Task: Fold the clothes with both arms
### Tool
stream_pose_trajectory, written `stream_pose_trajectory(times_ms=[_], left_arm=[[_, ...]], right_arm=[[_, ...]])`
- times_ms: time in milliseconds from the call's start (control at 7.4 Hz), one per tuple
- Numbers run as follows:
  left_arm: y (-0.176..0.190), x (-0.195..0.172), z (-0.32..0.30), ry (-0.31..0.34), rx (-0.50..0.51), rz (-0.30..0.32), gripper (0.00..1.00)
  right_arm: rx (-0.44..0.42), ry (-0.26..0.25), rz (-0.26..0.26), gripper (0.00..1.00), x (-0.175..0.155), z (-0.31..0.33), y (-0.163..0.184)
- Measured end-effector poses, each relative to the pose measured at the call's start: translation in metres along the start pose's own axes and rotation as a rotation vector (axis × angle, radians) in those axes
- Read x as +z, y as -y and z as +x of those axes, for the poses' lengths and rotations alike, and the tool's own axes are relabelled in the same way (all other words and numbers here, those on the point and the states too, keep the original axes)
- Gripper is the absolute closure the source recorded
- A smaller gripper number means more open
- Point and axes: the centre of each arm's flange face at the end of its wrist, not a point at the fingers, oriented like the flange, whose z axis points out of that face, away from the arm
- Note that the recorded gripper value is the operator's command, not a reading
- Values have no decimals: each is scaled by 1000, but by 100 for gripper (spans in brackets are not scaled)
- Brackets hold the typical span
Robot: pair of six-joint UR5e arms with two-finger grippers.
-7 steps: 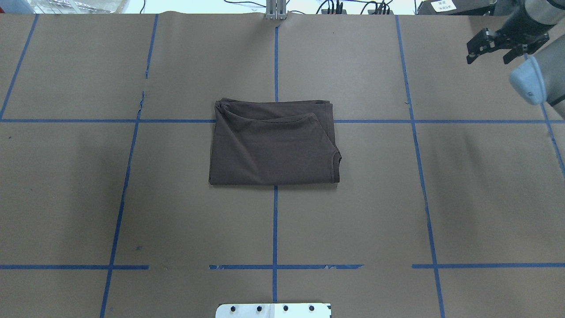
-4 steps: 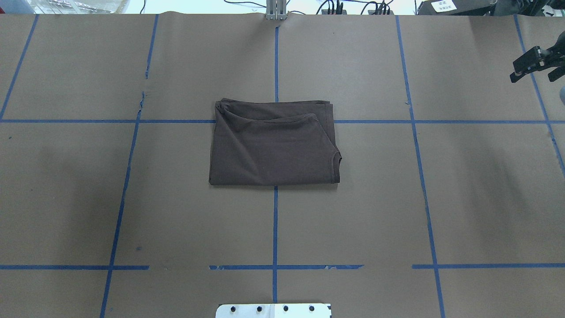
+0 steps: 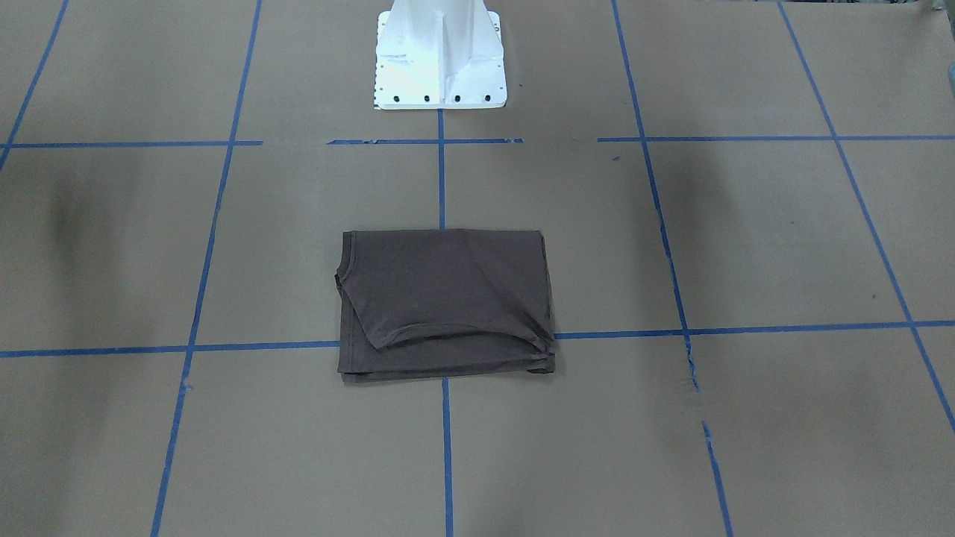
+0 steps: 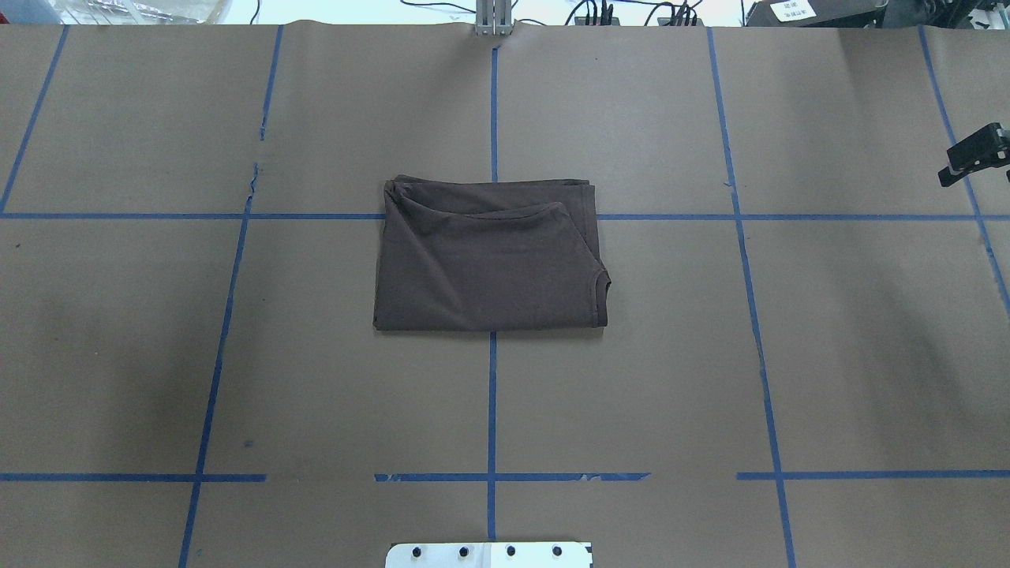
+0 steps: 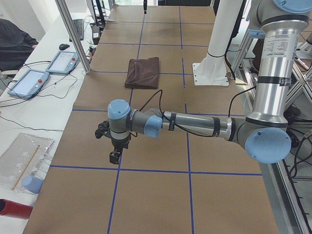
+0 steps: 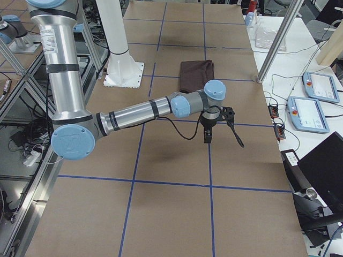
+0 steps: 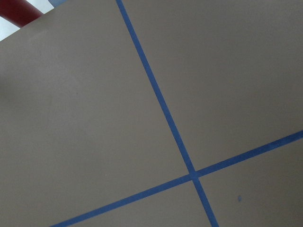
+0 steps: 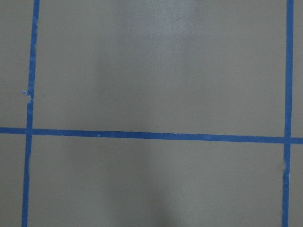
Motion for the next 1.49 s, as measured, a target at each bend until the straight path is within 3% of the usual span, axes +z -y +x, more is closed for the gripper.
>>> stream_pose_trajectory(times_ms=[405, 541, 811, 1081, 1486], left_arm=[[-41, 1, -31, -104, 38, -34, 0], [-46, 4, -36, -119, 38, -35, 0], [-49, 5, -37, -128, 38, -35, 0], [-49, 4, -38, -127, 34, -34, 0], [-50, 4, -38, -127, 28, -34, 0]], right_arm=[[-63, 0, -28, 0, 4, 58, -26], [-41, -10, -46, 0, 13, 86, -38], [-5, -23, -46, 0, 10, 141, -53], [-34, -19, -31, 0, -2, 200, -67], [-25, 3, -34, 0, -8, 218, -76]])
